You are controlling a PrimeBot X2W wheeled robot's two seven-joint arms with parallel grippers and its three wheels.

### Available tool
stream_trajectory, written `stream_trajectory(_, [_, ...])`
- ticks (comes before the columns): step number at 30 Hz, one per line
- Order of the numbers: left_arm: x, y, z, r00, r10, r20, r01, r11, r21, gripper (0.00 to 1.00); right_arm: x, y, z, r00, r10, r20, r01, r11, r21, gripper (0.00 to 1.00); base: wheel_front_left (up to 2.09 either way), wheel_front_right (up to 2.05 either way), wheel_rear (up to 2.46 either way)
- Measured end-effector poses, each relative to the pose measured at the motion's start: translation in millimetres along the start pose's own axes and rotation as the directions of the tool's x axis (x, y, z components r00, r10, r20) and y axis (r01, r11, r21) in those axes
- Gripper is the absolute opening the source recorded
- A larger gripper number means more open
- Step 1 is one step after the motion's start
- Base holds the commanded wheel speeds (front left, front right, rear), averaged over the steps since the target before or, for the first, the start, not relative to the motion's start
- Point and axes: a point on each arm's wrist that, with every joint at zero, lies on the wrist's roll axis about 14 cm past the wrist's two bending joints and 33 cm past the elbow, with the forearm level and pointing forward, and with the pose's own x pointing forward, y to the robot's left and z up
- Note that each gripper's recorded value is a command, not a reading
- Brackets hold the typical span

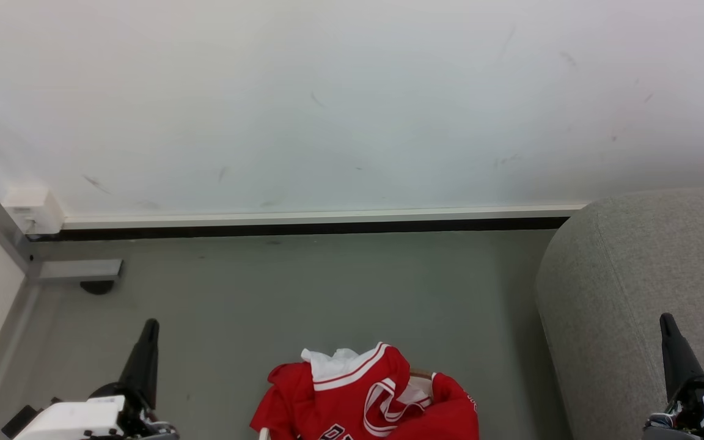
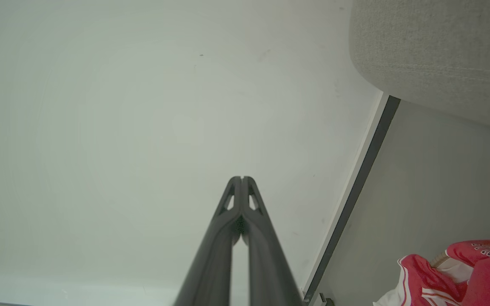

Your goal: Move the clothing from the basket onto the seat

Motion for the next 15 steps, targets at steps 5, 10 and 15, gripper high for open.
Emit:
stream_trajectory(5, [0.0,-0.1,0.0,1.0,0.0,0.0,0.0,1.0,0.0,0.0,-0.1,0.0,0.4,1.0,0.0,0.003,0.0,1.0,0.002,0.0,0.0,0.0,0.0])
stream_trajectory(10, [0.0,-0.1,0.0,1.0,0.0,0.0,0.0,1.0,0.0,0.0,-0.1,0.0,0.2,1.0,-0.001,0.001,0.001,1.0,0.0,0.0,0.0,0.0,0.0])
stream_trajectory(15, [0.0,-0.1,0.0,1.0,0.0,0.0,0.0,1.0,0.0,0.0,-0.2,0.1,0.2,1.0,-0.001,0.001,0.001,1.0,0.0,0.0,0.0,0.0,0.0])
